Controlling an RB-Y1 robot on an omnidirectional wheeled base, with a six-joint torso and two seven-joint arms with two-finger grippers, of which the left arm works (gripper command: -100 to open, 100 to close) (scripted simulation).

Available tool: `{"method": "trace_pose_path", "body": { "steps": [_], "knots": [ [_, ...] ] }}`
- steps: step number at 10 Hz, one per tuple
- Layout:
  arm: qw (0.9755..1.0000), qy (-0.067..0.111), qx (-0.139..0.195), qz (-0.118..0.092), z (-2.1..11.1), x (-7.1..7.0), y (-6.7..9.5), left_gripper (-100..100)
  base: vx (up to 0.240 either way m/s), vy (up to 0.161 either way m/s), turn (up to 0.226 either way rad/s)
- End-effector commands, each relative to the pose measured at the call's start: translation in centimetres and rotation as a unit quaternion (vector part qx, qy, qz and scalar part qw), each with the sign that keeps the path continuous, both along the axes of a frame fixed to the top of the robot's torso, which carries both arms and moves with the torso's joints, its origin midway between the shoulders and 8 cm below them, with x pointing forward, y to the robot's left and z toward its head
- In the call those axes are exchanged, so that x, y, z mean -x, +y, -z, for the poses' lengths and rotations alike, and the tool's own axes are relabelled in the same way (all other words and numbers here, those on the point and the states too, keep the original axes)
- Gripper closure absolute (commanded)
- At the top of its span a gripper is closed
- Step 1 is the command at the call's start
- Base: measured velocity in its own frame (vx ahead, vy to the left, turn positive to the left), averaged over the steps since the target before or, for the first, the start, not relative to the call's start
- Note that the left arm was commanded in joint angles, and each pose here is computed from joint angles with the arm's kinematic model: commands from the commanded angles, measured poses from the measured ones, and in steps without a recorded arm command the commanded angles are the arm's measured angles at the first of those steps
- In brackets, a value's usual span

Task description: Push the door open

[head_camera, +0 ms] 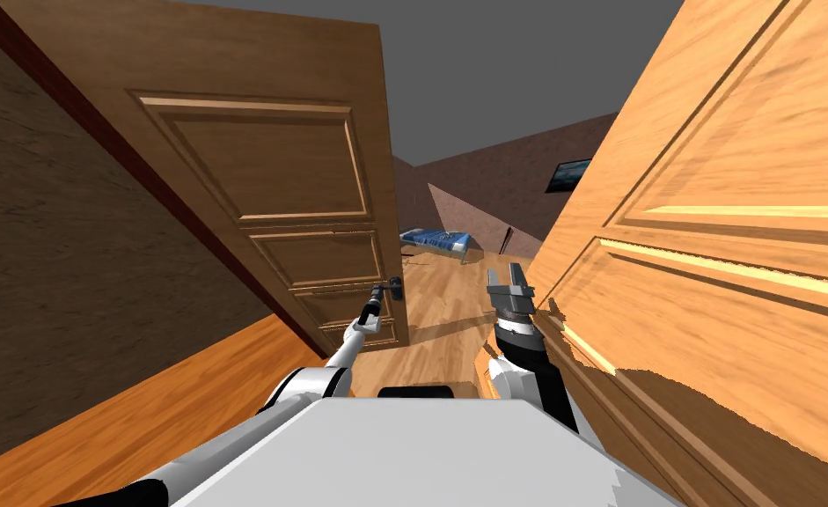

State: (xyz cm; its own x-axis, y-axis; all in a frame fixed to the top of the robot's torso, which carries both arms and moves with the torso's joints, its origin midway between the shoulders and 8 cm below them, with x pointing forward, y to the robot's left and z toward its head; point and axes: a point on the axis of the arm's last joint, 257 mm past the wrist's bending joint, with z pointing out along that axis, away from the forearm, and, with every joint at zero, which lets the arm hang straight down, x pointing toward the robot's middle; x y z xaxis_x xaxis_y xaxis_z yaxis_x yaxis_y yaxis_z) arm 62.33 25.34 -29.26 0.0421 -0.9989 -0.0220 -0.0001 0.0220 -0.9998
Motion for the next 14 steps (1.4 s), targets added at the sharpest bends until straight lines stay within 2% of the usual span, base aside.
{"method": "trace_pose_path", "body": {
  "steps": [1, 10, 12, 13, 14],
  "knots": [
    [0.9998, -0.006, -0.008, -0.016, -0.64, -0.21, 1.64, 100, 0.189, 0.012, 0.178],
    [0.999, -0.01, -0.015, -0.041, -1.01, -0.34, 2.53, 100, 0.16, -0.009, 0.117],
    [0.9987, -0.009, -0.014, -0.048, -0.97, -0.33, 2.34, 100, 0.173, -0.028, 0.262],
    [0.9989, -0.009, -0.021, -0.041, -1.05, -0.4, 2.11, -100, 0.121, -0.005, 0.246],
    [0.999, -0.008, -0.022, -0.038, -1.03, -0.38, 1.72, -100, 0.041, 0.012, 0.308]
  ]
}}
